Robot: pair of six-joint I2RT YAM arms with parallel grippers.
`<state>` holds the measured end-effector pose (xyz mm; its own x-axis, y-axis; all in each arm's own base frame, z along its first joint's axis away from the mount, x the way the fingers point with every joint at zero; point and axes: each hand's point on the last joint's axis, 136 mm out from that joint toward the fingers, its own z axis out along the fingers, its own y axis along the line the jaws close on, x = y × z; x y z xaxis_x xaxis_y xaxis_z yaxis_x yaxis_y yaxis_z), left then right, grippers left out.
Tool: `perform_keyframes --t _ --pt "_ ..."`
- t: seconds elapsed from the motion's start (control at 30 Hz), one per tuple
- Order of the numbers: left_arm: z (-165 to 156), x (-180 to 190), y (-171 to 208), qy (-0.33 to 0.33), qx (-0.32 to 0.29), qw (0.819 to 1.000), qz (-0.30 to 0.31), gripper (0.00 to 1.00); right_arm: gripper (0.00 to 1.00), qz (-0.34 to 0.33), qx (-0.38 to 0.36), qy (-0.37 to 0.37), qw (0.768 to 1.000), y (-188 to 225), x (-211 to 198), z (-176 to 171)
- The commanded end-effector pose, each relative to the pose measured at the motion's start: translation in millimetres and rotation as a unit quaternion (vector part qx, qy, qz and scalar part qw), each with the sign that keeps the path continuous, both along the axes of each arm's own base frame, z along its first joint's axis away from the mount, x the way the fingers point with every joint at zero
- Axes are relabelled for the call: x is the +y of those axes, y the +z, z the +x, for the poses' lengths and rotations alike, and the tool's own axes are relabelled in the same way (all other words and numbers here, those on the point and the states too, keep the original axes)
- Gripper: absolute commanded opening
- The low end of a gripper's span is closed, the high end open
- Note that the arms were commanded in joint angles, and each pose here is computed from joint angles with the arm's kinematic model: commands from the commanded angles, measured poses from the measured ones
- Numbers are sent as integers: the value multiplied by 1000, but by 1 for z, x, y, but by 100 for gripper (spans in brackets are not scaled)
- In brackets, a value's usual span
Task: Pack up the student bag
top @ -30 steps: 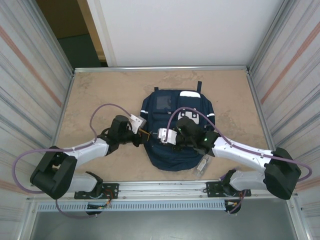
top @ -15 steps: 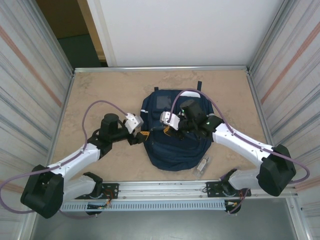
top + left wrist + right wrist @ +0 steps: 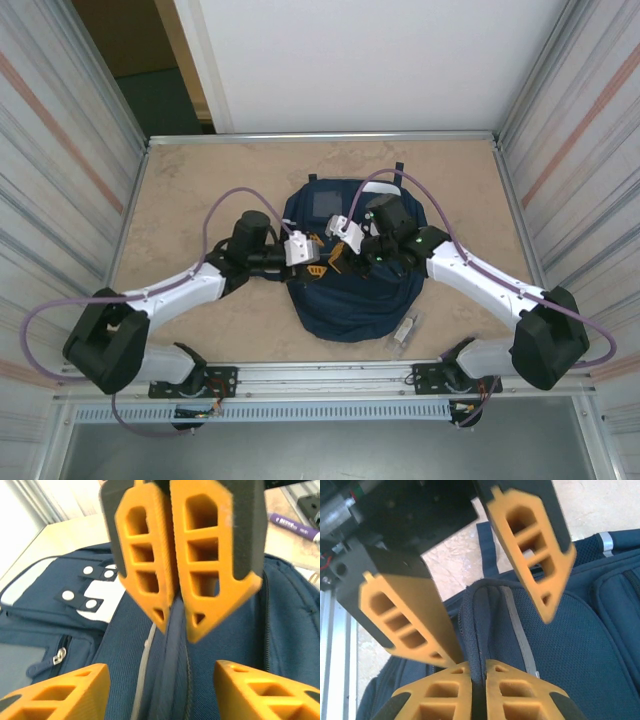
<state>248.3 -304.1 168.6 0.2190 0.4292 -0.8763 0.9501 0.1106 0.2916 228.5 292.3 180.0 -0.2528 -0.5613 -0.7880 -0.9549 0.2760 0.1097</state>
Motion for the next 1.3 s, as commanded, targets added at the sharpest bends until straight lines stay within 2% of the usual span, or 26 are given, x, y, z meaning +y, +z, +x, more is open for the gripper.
perform_keyframes --t 0.0,0.07,0.1,0.13,0.17,0.23,0.27,0.37,0.4,0.43,0.5,0.57,0.63,0.7,0.77,0.83,0.97,1.1,1.17,1.27 --pt "20 -8 12 19 -25 999 -6 33 24 44 8 -28 999 22 1 -1" --pt "33 -8 11 50 -9 999 -7 18 36 30 14 -99 995 21 -13 8" --pt "39 -8 10 67 -5 998 -8 13 88 18 19 -145 989 20 -24 11" --pt "45 -6 8 86 -1 996 -8 9 99 9 22 -177 984 20 -34 12" --pt "52 -3 7 111 2 994 -10 2 99 -2 24 -205 978 19 -45 11" --pt "68 6 6 169 13 985 -17 0 99 -20 10 -274 962 19 -71 14" --pt "75 12 6 196 23 980 -25 0 99 -25 2 -330 944 21 -90 18" --pt "90 27 8 259 59 963 -51 0 99 9 0 -516 856 40 -154 25" --pt "95 34 10 281 74 955 -55 0 99 18 17 -549 836 42 -168 18" --pt "98 43 10 307 92 946 -57 0 99 31 36 -559 828 42 -176 11" --pt "103 61 13 349 111 928 -73 0 99 54 75 -528 844 39 -170 2" --pt "100 72 17 368 114 918 -91 0 99 52 143 -527 836 26 -168 -5" --pt "93 77 22 370 111 917 -99 0 96 43 214 -529 820 7 -160 -9" --pt "87 84 24 381 120 910 -108 0 90 48 275 -496 822 -10 -136 -11" --pt "79 88 26 386 131 906 -116 0 88 47 308 -481 819 -21 -120 -9" --pt "71 95 24 393 144 902 -110 0 91 42 316 -471 822 -30 -107 -5" --pt "55 112 21 420 161 888 -101 0 92 11 267 -418 868 -40 -74 4" --pt "35 110 25 393 186 890 -138 0 88 -35 223 -437 871 -61 -64 40" --pt "27 109 28 382 193 893 -141 0 84 -30 212 -444 870 -69 -55 61" --pt "19 110 22 380 203 893 -128 0 68 -28 218 -443 869 -73 -43 94"
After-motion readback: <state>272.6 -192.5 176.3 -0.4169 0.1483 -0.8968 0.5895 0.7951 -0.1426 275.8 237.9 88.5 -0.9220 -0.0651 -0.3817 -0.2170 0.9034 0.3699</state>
